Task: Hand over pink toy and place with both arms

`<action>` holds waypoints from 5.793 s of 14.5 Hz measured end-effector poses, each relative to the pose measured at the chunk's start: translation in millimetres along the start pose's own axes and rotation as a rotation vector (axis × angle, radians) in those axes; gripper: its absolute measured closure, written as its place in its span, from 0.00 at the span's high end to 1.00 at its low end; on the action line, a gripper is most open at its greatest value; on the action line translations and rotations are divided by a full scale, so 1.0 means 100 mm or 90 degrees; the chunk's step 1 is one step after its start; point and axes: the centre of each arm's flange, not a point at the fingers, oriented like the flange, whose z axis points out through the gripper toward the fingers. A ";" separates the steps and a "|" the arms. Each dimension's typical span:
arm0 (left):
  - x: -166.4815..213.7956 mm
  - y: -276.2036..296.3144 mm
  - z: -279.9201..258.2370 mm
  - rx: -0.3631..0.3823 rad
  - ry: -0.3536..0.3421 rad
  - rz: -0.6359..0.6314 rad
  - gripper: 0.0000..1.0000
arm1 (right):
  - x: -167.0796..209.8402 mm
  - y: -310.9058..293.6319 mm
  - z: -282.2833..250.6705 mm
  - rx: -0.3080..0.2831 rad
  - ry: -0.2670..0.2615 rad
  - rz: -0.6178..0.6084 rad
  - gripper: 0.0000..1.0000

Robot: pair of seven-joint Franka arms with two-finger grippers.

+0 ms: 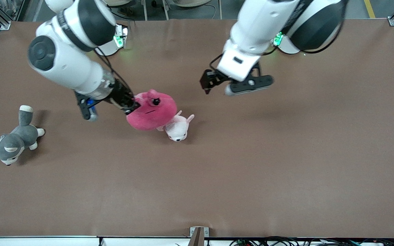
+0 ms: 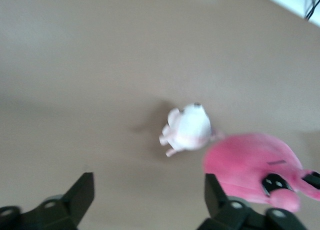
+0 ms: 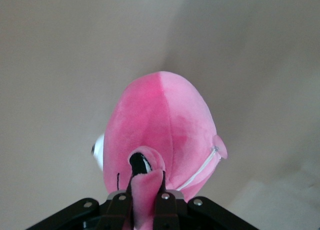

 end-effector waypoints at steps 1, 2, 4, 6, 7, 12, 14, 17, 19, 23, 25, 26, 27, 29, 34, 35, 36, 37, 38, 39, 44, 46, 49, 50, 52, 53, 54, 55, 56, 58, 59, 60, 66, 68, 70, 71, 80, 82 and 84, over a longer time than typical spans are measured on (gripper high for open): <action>0.14 -0.19 -0.16 0.011 0.007 0.011 1.00 | 0.28 0.10 0.07 -0.012 -0.001 0.007 0.15; 0.28 -0.39 -0.30 0.022 0.011 0.021 1.00 | 0.54 0.20 0.15 -0.025 -0.004 0.014 0.15; 0.53 -0.81 -0.57 0.044 0.014 0.049 1.00 | 0.95 0.38 0.35 -0.046 -0.013 0.023 0.15; 0.68 -1.23 -0.81 0.075 0.001 0.080 1.00 | 1.23 0.53 0.54 -0.057 -0.020 0.029 0.15; 0.73 -1.42 -0.93 0.088 -0.005 0.093 1.00 | 1.32 0.59 0.62 -0.061 -0.022 0.033 0.15; 0.94 -2.22 -1.35 0.118 -0.016 0.134 1.00 | 1.56 0.85 1.09 -0.086 0.011 0.045 0.13; 1.02 -2.55 -1.44 0.126 -0.017 0.145 1.00 | 1.61 0.90 1.15 -0.096 0.023 0.044 0.11; 1.12 -2.90 -1.46 0.135 -0.025 0.151 1.00 | 1.70 0.93 1.13 -0.101 0.035 0.028 0.16; 1.16 -2.95 -1.43 0.135 -0.027 0.151 1.00 | 1.83 0.99 1.08 -0.099 0.031 -0.022 0.35; 1.22 -2.97 -1.37 0.145 -0.019 0.150 1.00 | 2.27 1.16 0.65 -0.090 0.003 -0.206 0.75; 1.27 -2.98 -1.30 0.160 -0.020 0.151 1.00 | 2.42 1.16 0.16 -0.083 0.010 -0.325 0.96; 1.29 -2.97 -1.28 0.161 -0.015 0.154 1.00 | 2.47 1.16 -0.06 -0.091 0.028 -0.390 1.00; 1.30 -2.94 -1.28 0.159 -0.006 0.157 1.00 | 2.48 1.14 -0.23 -0.103 0.048 -0.449 1.00; 1.32 -2.91 -1.29 0.156 0.006 0.160 1.00 | 2.46 1.07 -0.50 -0.113 0.083 -0.546 1.00; 1.34 -2.95 -1.31 0.155 0.011 0.155 1.00 | 2.37 1.01 -1.08 -0.119 0.130 -0.636 1.00; 1.34 -2.95 -1.31 0.155 0.011 0.155 1.00 | 2.35 1.00 -1.16 -0.118 0.137 -0.640 1.00; 1.34 -2.96 -1.31 0.155 0.011 0.155 1.00 | 2.33 1.00 -1.25 -0.117 0.144 -0.642 1.00; 1.34 -2.96 -1.32 0.155 0.011 0.154 1.00 | 2.31 1.00 -1.34 -0.117 0.149 -0.643 1.00; 1.35 -2.97 -1.32 0.155 0.011 0.153 1.00 | 2.27 1.01 -1.44 -0.116 0.150 -0.645 1.00; 1.35 -2.97 -1.31 0.155 0.010 0.153 1.00 | 2.23 1.02 -1.54 -0.117 0.150 -0.649 1.00; 1.40 -3.00 -1.25 0.158 0.003 0.149 1.00 | 2.12 1.09 -1.57 -0.142 0.103 -0.652 1.00; 1.39 -2.96 -1.23 0.161 0.003 0.151 1.00 | 2.11 1.12 -1.56 -0.146 0.096 -0.653 1.00; 1.36 -2.91 -1.22 0.163 0.003 0.157 1.00 | 2.01 1.25 -1.61 -0.143 0.099 -0.656 1.00; 1.36 -2.90 -1.22 0.163 0.003 0.158 1.00 | 1.96 1.31 -1.65 -0.141 0.102 -0.658 1.00; 1.37 -2.92 -1.23 0.163 0.004 0.156 1.00 | 1.84 1.44 -1.72 -0.136 0.108 -0.663 1.00; 1.37 -2.93 -1.23 0.163 0.005 0.154 1.00 | 1.77 1.49 -1.74 -0.134 0.112 -0.667 1.00; 1.38 -2.94 -1.24 0.163 0.006 0.153 1.00 | 1.70 1.52 -1.76 -0.133 0.116 -0.672 1.00; 1.38 -2.94 -1.25 0.163 0.006 0.152 1.00 | 1.64 1.56 -1.79 -0.130 0.120 -0.675 1.00; 1.38 -2.94 -1.25 0.163 0.006 0.152 1.00 | 1.60 1.59 -1.81 -0.129 0.123 -0.677 1.00; 1.38 -2.94 -1.25 0.163 0.006 0.152 1.00 | 1.56 1.64 -1.87 -0.124 0.131 -0.678 1.00; 1.38 -2.94 -1.25 0.163 0.006 0.152 1.00 | 1.55 1.66 -1.90 -0.121 0.135 -0.677 1.00; 1.38 -2.94 -1.25 0.163 0.006 0.153 1.00 | 1.54 1.68 -1.93 -0.119 0.138 -0.677 1.00; 1.37 -2.94 -1.25 0.163 0.006 0.153 1.00 | 1.54 1.73 -1.99 -0.113 0.147 -0.673 1.00; 1.37 -2.93 -1.25 0.163 0.006 0.153 1.00 | 1.54 1.73 -1.99 -0.113 0.147 -0.673 1.00; 1.37 -2.94 -1.25 0.163 0.006 0.153 1.00 | 1.54 1.73 -1.99 -0.113 0.147 -0.673 1.00; 1.37 -2.94 -1.25 0.163 0.006 0.153 1.00 | 1.54 1.74 -1.99 -0.113 0.147 -0.673 1.00; 1.37 -2.94 -1.25 0.163 0.006 0.153 1.00 | 1.48 1.78 -2.07 -0.103 0.155 -0.676 1.00; 1.37 -2.93 -1.25 0.163 0.006 0.154 1.00 | 1.47 1.78 -2.06 -0.102 0.153 -0.676 1.00; 1.37 -2.92 -1.24 0.156 0.004 0.156 1.00 | 1.46 1.78 -2.05 -0.103 0.150 -0.677 1.00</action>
